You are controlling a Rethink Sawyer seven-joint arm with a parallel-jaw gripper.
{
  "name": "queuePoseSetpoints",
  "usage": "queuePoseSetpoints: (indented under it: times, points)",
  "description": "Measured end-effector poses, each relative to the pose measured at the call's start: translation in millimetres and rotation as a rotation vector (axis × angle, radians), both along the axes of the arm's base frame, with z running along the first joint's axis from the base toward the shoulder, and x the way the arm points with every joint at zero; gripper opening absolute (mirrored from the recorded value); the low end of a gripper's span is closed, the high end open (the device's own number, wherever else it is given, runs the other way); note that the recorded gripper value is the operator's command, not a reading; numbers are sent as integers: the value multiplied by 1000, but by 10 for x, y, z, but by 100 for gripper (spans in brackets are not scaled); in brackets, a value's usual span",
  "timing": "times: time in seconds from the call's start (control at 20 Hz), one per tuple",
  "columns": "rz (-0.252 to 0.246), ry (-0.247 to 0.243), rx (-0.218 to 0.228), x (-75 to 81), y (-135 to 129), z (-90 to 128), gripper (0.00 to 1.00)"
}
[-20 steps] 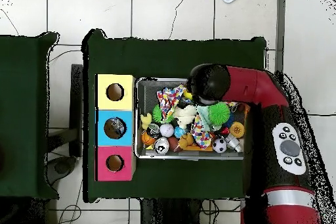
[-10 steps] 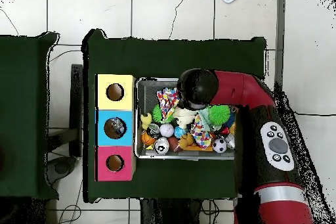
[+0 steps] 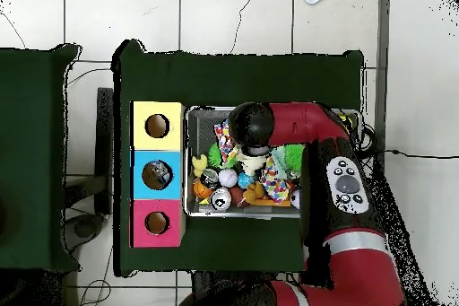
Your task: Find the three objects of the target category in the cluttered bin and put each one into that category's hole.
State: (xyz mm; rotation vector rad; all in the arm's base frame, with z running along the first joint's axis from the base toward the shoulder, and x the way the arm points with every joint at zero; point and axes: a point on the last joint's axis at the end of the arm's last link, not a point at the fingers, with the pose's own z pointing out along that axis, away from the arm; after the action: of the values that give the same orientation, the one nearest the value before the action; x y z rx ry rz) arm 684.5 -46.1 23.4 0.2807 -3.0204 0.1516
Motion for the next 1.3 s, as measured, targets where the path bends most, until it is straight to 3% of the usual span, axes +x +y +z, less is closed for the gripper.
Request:
queuePoseSetpoints:
  times: [0.15, 0.4, 0.7, 0.75, 1.3]
  points:
    - [34, 30, -18, -109, 77, -183, 100]
    - [59, 54, -46, -205, 97, -296, 100]
    - [62, 40, -61, -138, 63, -281, 100]
    - [62, 31, -70, -86, 23, -286, 0]
    - [57, 17, -83, -10, -52, -273, 0]
